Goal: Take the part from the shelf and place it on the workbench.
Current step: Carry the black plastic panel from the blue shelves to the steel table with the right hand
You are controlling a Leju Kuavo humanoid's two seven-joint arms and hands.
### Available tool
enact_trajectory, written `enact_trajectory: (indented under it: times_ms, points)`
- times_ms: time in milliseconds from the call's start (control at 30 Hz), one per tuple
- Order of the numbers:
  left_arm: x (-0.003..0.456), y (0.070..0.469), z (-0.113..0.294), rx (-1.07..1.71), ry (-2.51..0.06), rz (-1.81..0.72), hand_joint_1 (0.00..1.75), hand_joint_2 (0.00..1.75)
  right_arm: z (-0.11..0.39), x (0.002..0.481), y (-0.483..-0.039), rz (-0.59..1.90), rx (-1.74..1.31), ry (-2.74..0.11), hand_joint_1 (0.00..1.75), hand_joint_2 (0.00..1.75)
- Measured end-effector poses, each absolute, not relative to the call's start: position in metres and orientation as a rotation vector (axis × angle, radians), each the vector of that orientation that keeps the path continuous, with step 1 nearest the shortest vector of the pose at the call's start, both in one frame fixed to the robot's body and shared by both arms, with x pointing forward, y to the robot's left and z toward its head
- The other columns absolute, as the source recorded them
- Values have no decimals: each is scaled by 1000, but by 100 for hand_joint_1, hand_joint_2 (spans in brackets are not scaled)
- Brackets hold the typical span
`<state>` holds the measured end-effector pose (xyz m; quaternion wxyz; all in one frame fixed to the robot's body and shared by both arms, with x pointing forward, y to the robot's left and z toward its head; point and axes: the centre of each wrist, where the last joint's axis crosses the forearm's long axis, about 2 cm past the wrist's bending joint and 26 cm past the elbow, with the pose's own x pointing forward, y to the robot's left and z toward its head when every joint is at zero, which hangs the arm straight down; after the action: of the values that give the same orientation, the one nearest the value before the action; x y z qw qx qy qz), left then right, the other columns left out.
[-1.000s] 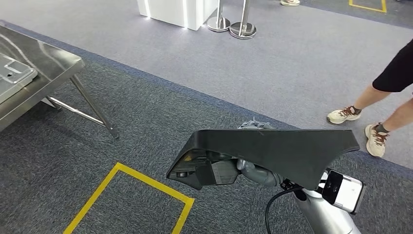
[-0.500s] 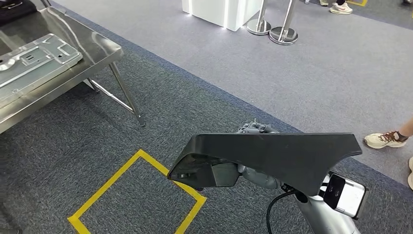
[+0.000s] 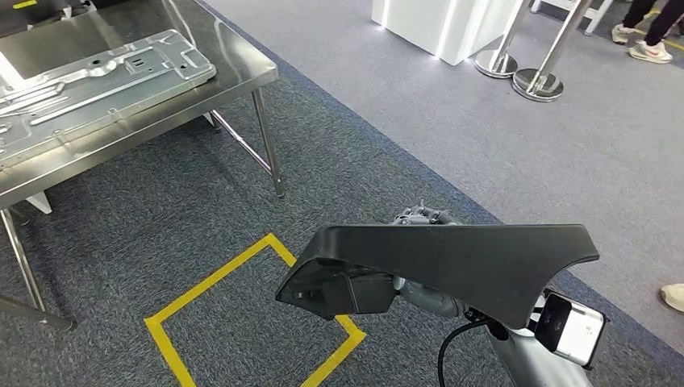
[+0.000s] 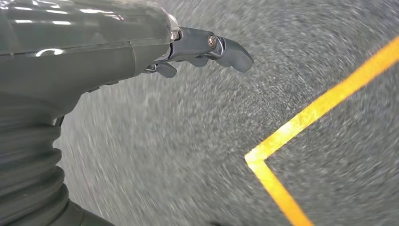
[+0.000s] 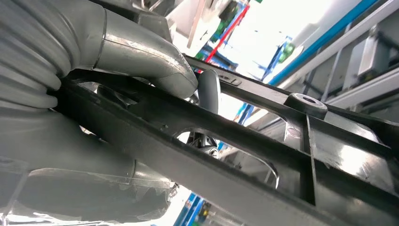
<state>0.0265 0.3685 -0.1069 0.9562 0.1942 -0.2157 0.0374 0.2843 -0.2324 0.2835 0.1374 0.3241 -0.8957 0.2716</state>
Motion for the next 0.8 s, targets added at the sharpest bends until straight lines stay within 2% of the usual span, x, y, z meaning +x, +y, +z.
enact_trajectory:
  times_ms: [400,800]
  points:
    - [29,368,-107,339,-558,406,0,175,293,287,-232,790,943,-2590,175,175]
    - [27,369,-107,362,-560,445,0,175,295,286,-228,795,946,-2601,175,175]
